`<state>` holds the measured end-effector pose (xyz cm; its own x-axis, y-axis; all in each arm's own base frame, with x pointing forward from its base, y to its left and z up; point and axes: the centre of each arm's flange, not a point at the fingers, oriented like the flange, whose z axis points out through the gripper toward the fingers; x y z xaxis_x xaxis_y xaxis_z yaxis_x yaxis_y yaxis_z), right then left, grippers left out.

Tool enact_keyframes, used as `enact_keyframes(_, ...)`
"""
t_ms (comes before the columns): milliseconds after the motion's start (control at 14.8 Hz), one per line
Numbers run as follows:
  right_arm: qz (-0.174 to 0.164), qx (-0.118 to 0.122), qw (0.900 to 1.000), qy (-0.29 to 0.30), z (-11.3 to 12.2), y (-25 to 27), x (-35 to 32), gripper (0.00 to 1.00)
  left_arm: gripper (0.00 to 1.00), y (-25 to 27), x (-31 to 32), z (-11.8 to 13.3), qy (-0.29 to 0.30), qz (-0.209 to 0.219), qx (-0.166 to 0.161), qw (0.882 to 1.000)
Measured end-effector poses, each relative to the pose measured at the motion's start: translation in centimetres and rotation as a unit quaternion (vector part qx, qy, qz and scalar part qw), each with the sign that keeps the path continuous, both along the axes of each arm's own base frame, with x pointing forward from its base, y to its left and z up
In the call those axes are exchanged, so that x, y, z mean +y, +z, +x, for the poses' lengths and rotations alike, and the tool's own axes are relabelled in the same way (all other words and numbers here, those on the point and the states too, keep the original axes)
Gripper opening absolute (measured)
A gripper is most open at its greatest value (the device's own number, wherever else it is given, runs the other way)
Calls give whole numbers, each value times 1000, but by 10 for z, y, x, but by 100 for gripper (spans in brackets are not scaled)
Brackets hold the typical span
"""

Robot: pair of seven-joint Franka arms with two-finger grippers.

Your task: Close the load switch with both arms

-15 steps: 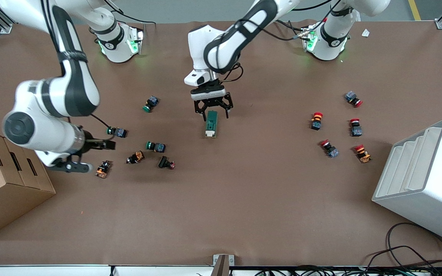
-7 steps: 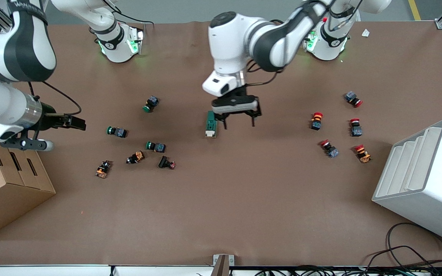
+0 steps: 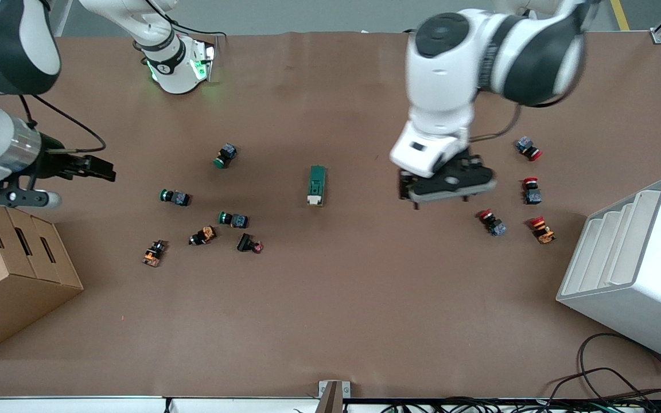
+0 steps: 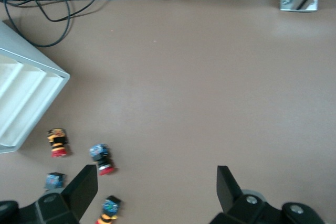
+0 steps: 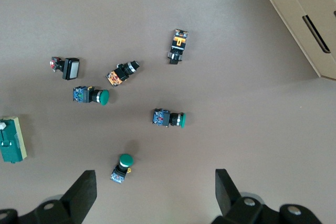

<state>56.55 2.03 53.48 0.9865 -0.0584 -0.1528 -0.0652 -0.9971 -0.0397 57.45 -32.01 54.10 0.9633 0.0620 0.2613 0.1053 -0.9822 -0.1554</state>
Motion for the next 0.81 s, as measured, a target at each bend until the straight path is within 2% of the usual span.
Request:
enact_keyframes(202,1,2,1000,-1,-9,13,-13,100,100,34,77,28,-3,-46,23,999)
enact_keyframes(337,1,0,1000,1,-12,19,-11,100,100,57,129,33,-21,-56,32,998)
enact_keyframes(607,1,0,1000,7,-17,24,-4,100,100,92,192,12,-42,-45,71,996)
enact_keyframes(809,0,5,1000,5,-19,25,-6,100,100,106,215,-1,-46,-40,84,995)
